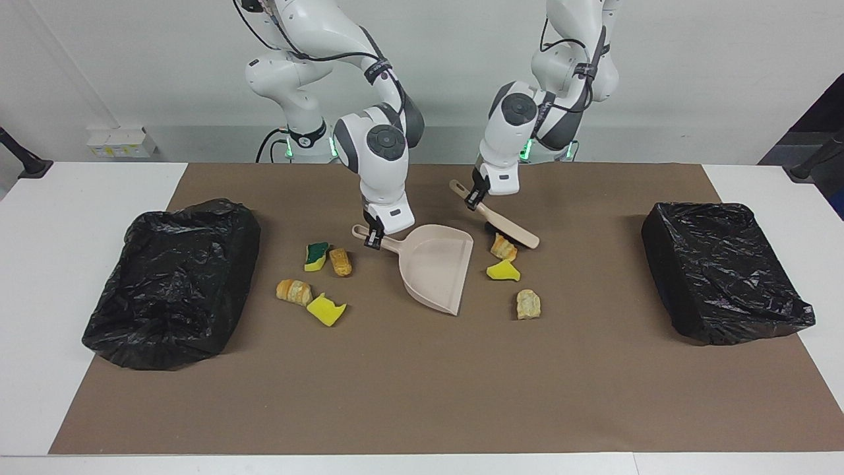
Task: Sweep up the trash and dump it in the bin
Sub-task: 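Sweep the bread and sponge into the dustpan with the left gripper's brush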
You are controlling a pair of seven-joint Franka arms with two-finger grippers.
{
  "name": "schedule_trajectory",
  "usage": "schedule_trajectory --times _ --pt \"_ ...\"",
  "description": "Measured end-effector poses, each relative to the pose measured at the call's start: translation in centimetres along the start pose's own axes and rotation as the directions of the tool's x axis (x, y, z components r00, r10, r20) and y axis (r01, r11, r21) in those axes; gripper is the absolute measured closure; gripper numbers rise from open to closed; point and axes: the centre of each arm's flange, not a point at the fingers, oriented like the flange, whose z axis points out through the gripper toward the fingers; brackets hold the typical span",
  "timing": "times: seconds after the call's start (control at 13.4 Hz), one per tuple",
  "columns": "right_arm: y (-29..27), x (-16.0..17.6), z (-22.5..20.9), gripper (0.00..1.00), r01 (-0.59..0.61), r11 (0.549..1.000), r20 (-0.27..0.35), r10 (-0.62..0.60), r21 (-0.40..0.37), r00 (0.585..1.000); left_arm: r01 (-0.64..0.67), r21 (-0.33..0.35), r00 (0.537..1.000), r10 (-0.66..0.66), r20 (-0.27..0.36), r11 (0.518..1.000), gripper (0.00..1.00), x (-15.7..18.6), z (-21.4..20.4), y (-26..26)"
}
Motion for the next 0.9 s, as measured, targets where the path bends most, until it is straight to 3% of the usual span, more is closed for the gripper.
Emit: schedule_trajectory --times 0.22,0.45,0.9 --pt "-0.02 0.0 0.01 0.68 0.0 1.0 0.001 0.0 0.001 1.0 -0.175 -0.006 0.985 0.175 -0.003 0.985 0.74 1.32 -0.04 0.36" --pt "-0.04 0.0 0.02 0.68 0.0 1.0 0.002 0.0 0.002 1.0 -0.368 -0.003 0.93 0.368 -0.003 0.93 0.74 1.16 0.05 0.39" --pt "-0.04 0.01 0.02 0.68 0.0 1.0 0.002 0.0 0.002 1.0 -0.747 0.004 0.665 0.747 0.002 0.665 0.74 0.45 0.32 0.37"
